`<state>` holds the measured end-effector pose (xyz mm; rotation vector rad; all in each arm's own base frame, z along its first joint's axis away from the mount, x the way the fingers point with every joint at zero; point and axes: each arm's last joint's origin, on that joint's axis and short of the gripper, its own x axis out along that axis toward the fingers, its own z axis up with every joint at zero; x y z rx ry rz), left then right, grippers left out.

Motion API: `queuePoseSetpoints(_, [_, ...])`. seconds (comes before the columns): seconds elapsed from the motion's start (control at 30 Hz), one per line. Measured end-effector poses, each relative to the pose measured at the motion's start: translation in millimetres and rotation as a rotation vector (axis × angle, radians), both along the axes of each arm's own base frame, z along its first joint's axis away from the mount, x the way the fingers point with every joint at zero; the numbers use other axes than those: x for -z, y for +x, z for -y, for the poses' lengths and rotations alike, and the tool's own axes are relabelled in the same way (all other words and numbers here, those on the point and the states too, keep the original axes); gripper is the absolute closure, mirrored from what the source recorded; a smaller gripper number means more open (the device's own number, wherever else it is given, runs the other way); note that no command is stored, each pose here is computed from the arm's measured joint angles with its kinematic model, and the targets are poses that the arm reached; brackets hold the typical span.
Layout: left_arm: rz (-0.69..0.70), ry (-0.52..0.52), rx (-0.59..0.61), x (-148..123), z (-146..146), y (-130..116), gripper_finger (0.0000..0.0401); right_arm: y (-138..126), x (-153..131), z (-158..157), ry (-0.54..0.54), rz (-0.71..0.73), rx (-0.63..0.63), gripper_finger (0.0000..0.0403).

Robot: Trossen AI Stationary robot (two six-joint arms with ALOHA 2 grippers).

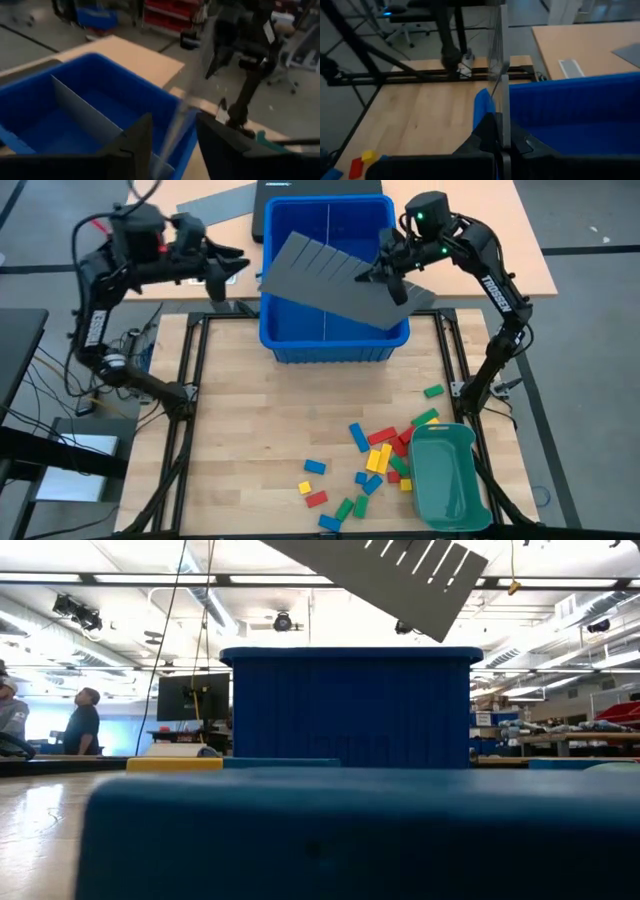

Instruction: Sort Items/Unsort Items

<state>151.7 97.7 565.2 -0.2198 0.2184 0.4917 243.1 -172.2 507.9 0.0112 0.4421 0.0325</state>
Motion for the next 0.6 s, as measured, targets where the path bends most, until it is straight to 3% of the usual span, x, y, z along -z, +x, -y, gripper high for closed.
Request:
queuePoseSetpoints(0.13, [-0.064, -0.003, 0.03, 4.0, -12.7, 20.1, 0.0211, 6.5, 0.1, -9.6, -0.01, -0.001, -0.042, 0.0403])
queuePoseSetpoints(0.23, [-0.058, -0.037, 0.128, 9.8, -18.0, 32.4, 0.0197, 9.9, 0.6, -15.2, -0.01, -0.008, -0.058, 0.0403])
queuePoseSetpoints(0.3, [-0.039, -0.052, 0.208, 9.4, -16.6, 34.8, 0.0193, 11.3, 0.9, -17.7, -0.012, -0.013, -0.063, 0.0403])
queuePoseSetpoints(0.6, [0.022, -0.078, 0.347, 5.9, -14.4, 38.8, 0.0192, 12.7, 2.4, -21.5, -0.005, -0.03, -0.07, 0.0403])
